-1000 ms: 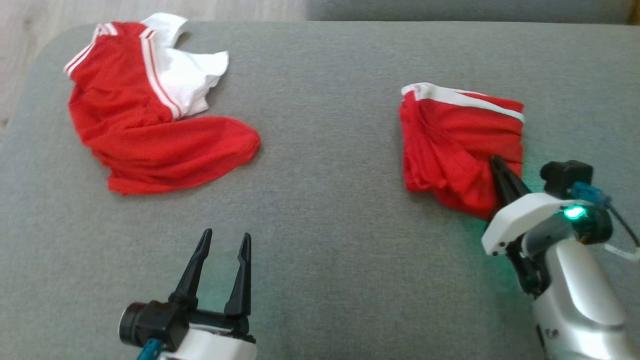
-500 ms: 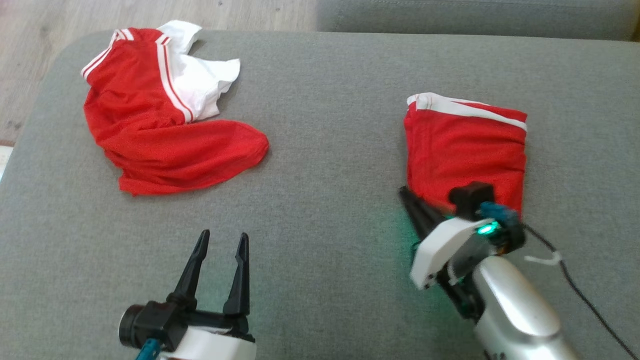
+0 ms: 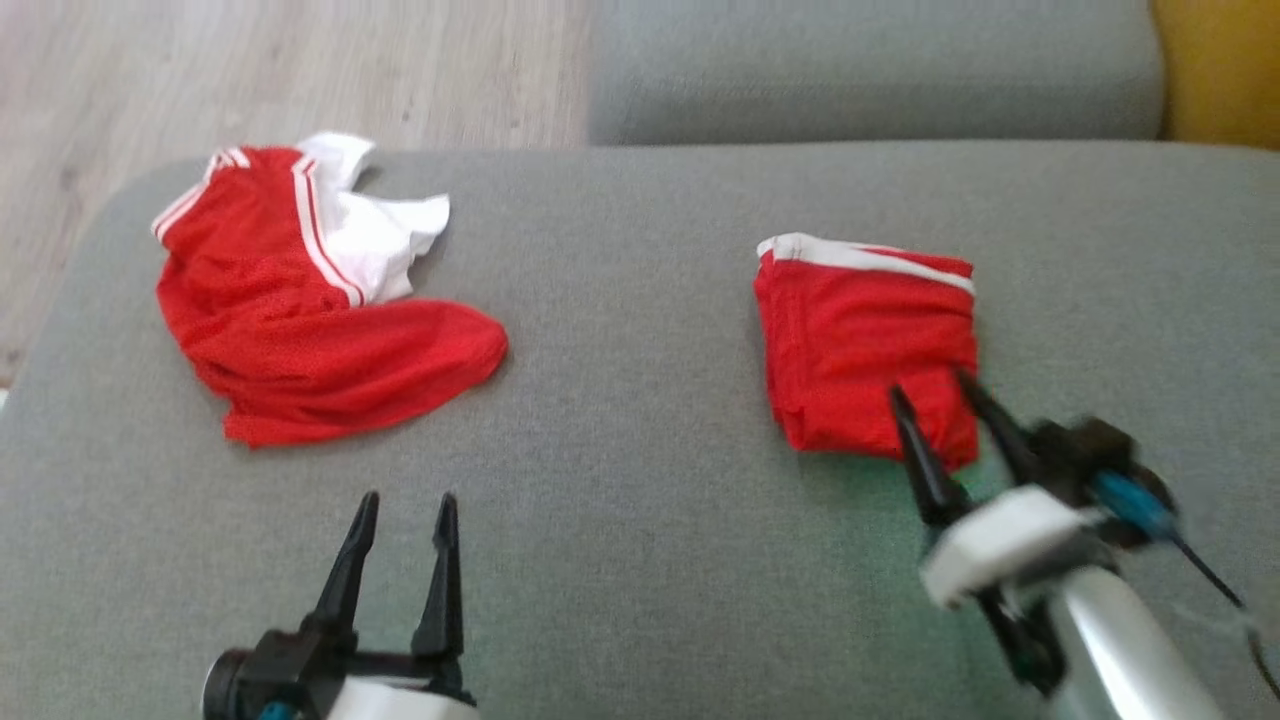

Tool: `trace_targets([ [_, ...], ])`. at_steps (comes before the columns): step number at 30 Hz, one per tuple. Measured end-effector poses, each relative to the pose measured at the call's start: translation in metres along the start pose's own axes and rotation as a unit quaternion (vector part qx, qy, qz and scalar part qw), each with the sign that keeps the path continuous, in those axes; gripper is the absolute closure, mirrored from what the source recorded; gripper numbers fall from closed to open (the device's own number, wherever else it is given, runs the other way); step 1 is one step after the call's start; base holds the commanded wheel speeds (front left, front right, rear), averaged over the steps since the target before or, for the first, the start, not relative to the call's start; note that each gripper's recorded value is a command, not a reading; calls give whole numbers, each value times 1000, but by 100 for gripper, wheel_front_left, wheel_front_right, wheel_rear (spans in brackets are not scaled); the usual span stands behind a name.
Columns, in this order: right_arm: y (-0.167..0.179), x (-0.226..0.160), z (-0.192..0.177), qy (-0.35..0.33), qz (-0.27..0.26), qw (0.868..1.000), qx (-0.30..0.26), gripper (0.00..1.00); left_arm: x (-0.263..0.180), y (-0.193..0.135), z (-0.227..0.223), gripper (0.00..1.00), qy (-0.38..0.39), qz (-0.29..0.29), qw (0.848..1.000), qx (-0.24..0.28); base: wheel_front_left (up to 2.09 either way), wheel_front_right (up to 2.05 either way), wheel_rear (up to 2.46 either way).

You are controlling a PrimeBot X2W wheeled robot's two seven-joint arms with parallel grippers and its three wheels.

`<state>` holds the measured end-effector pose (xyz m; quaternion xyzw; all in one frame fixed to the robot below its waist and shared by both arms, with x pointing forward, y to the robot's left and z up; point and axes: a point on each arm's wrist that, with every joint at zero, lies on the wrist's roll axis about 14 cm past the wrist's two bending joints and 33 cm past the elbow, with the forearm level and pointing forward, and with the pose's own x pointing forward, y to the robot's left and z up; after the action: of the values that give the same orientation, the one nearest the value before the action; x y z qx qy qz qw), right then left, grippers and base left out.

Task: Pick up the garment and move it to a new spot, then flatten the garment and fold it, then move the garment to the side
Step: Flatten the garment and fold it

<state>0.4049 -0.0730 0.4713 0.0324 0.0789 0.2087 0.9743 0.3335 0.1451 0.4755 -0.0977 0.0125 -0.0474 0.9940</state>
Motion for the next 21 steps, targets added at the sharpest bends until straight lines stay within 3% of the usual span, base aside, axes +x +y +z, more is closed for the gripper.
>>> trace_targets([
  [8, -49, -63, -13, -26, -99, 995, -9, 0, -21, 10, -6, 0, 7, 14, 1000, 13, 0, 0, 0],
  [21, -57, -97, -56, 12, -147, 989, 12, 0, -22, 6, -15, 0, 22, 1, 1000, 15, 0, 0, 0],
])
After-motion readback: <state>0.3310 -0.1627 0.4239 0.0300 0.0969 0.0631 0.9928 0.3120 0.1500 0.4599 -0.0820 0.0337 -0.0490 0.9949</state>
